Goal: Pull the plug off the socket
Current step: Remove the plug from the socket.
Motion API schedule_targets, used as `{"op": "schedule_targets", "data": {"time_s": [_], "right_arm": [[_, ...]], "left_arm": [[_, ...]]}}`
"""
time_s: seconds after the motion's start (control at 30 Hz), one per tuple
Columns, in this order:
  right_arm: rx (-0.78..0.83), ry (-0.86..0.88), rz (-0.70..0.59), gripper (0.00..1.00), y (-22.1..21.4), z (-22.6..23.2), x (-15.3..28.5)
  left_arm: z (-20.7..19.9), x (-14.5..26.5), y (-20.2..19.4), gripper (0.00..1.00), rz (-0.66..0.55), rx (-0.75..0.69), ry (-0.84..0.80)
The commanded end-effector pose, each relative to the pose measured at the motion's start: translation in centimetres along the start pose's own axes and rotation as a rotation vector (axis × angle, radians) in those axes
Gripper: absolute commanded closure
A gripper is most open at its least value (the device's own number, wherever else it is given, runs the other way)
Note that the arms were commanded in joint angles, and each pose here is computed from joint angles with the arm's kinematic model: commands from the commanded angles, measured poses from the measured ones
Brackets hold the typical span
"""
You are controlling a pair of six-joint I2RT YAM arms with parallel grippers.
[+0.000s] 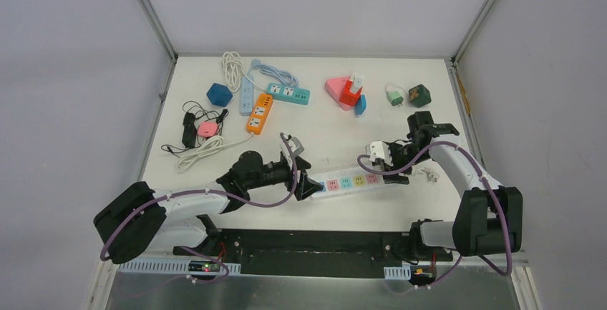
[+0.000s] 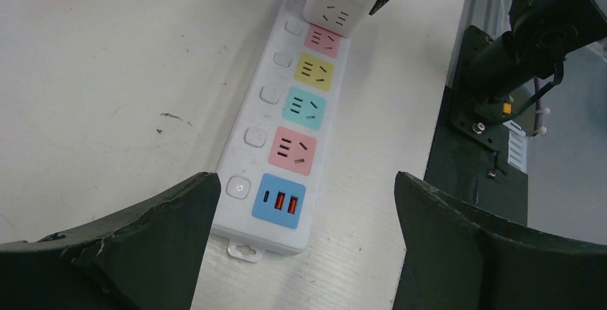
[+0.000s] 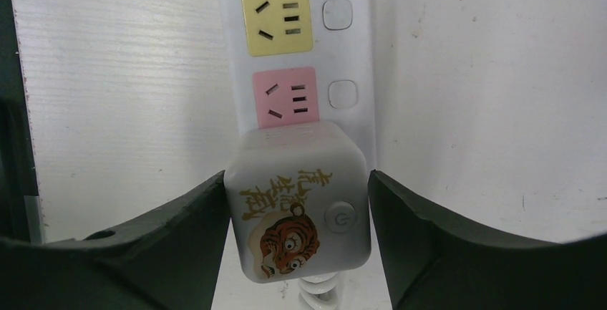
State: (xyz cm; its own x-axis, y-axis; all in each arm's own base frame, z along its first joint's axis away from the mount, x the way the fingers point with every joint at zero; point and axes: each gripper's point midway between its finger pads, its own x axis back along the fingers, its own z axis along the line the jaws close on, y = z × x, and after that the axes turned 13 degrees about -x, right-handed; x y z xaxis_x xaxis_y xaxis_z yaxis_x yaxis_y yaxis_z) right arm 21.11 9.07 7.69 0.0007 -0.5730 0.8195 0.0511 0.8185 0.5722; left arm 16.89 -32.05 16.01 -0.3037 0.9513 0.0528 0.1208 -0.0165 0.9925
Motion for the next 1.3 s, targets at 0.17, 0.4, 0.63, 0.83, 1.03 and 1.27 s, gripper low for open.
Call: {"op": "schedule_targets", "data": {"time_s": [0.17, 0.4, 0.63, 0.83, 1.03, 1.27], "right_arm": [[0.050, 0.009, 0.008, 0.27, 0.1, 0.4, 0.2], [0.059, 0.020, -0.005, 0.43, 0.5, 1.0, 0.2], [0.104, 0.031, -0.043, 0.85, 2.0, 1.8, -0.2], [0.141, 0.068, -0.077, 1.00, 4.4, 2.8, -1.2], [0.111, 0.076, -0.082, 1.00, 5.2, 2.6, -1.7], [0.097, 0.044, -0.074, 1.00, 5.1, 2.0, -1.9]], "left_arm": [[-0.6, -0.9, 0.4, 0.04, -0.020, -0.127, -0.070], [-0.3, -1.9, -0.3, 0.04, 0.008, -0.221, -0.082], [-0.1, -3.3, -1.6, 0.04, 0.089, -0.371, -0.100], [-0.7, -5.0, -3.3, 0.05, 0.111, -0.455, -0.182], [-1.6, -6.2, -4.4, 0.05, 0.121, -0.492, -0.199], [-2.3, -6.8, -5.6, 0.04, 0.142, -0.502, -0.210]]}}
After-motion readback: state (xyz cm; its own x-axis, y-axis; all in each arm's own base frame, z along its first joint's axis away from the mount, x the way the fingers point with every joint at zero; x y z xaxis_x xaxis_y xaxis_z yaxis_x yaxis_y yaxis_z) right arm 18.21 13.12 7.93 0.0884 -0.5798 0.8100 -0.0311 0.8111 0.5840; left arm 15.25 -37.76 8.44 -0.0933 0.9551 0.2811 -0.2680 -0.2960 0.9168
